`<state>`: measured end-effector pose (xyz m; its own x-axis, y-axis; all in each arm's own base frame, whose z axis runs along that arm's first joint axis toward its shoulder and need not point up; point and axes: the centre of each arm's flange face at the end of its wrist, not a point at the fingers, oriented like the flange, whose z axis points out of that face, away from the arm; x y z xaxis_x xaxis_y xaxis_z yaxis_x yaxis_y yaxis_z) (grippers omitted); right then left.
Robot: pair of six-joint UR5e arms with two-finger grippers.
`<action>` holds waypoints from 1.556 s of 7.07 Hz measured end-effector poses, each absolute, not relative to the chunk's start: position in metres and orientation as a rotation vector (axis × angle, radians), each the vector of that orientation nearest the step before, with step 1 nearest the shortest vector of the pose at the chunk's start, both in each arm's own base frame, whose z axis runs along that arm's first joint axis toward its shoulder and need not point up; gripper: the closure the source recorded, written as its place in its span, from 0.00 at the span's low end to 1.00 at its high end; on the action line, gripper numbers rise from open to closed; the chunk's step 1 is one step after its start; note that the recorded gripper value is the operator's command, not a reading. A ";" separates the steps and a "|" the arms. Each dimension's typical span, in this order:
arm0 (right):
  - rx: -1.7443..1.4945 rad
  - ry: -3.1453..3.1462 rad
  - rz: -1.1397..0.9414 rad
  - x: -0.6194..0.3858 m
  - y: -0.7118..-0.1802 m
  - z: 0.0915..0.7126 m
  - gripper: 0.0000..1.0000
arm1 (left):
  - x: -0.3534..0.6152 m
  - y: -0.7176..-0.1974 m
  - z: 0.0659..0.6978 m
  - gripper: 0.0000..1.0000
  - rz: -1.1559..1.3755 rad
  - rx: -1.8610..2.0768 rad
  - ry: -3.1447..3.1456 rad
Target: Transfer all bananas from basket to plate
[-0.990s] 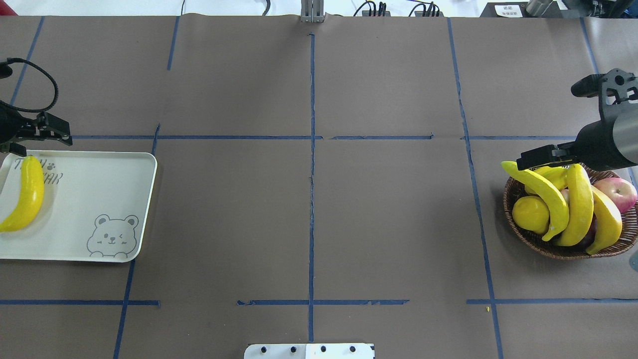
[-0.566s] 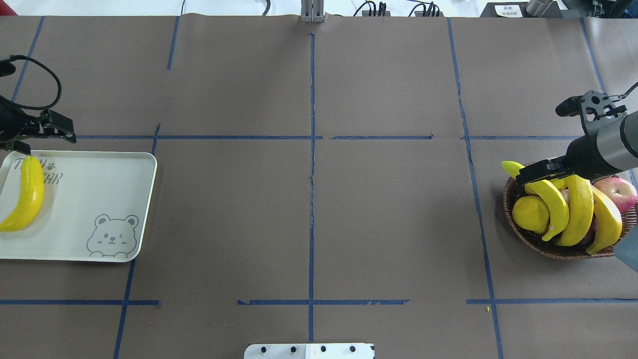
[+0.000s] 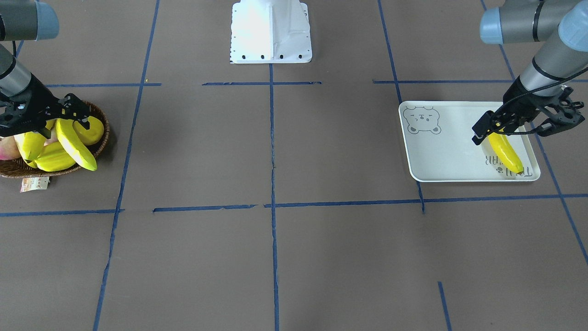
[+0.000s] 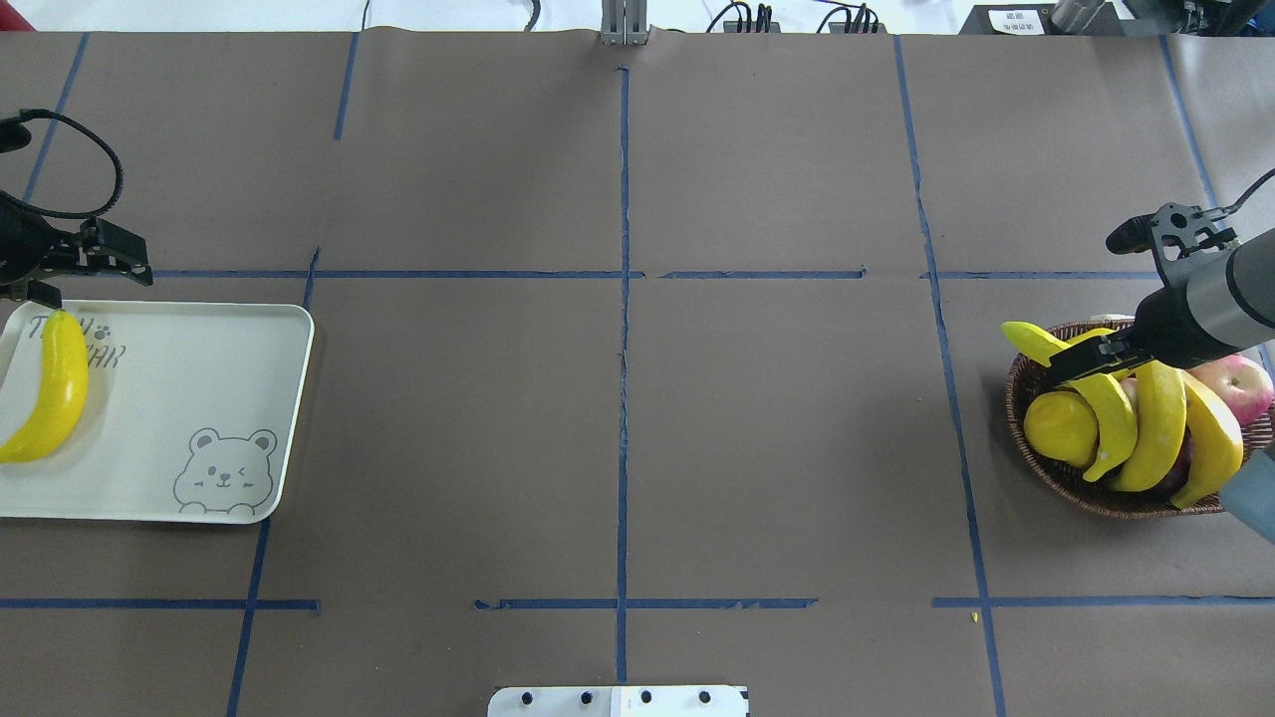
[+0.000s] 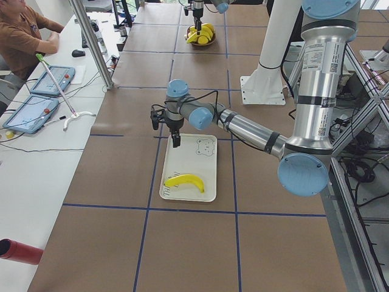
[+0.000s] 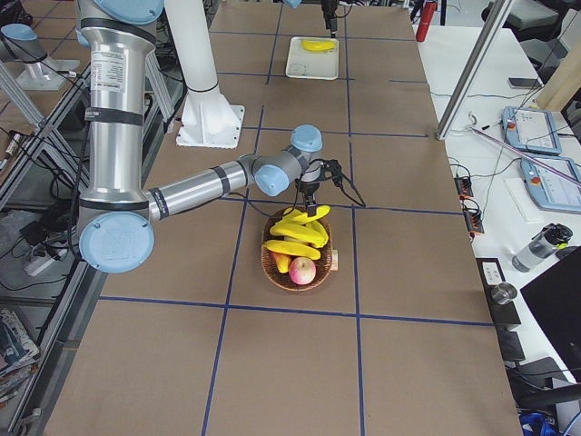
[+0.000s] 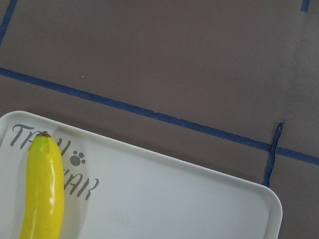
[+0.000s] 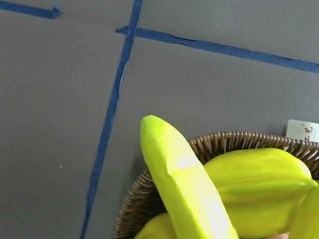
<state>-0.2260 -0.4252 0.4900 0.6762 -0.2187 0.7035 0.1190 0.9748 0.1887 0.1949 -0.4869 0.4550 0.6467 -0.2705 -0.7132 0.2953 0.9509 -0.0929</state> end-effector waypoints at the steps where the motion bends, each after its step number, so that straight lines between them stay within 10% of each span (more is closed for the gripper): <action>1: 0.117 -0.797 -0.190 -0.227 -0.426 0.499 0.02 | 0.195 -0.487 0.455 0.00 -0.322 0.033 0.806; 5: 0.086 -0.779 -0.184 -0.231 -0.428 0.514 0.22 | 0.195 -0.487 0.456 0.00 -0.323 0.032 0.805; 8: 0.082 -0.783 -0.193 -0.237 -0.428 0.513 0.74 | 0.195 -0.487 0.456 0.00 -0.323 0.031 0.804; 11: 0.065 -0.819 -0.206 -0.238 -0.426 0.506 0.94 | 0.195 -0.488 0.456 0.00 -0.323 0.031 0.804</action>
<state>-0.2382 -0.4255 0.5063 0.6641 -0.2070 0.7184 0.1570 0.9781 0.1367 0.1951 -0.4876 0.4562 0.6477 -0.2727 -0.7114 0.2957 0.9505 -0.0951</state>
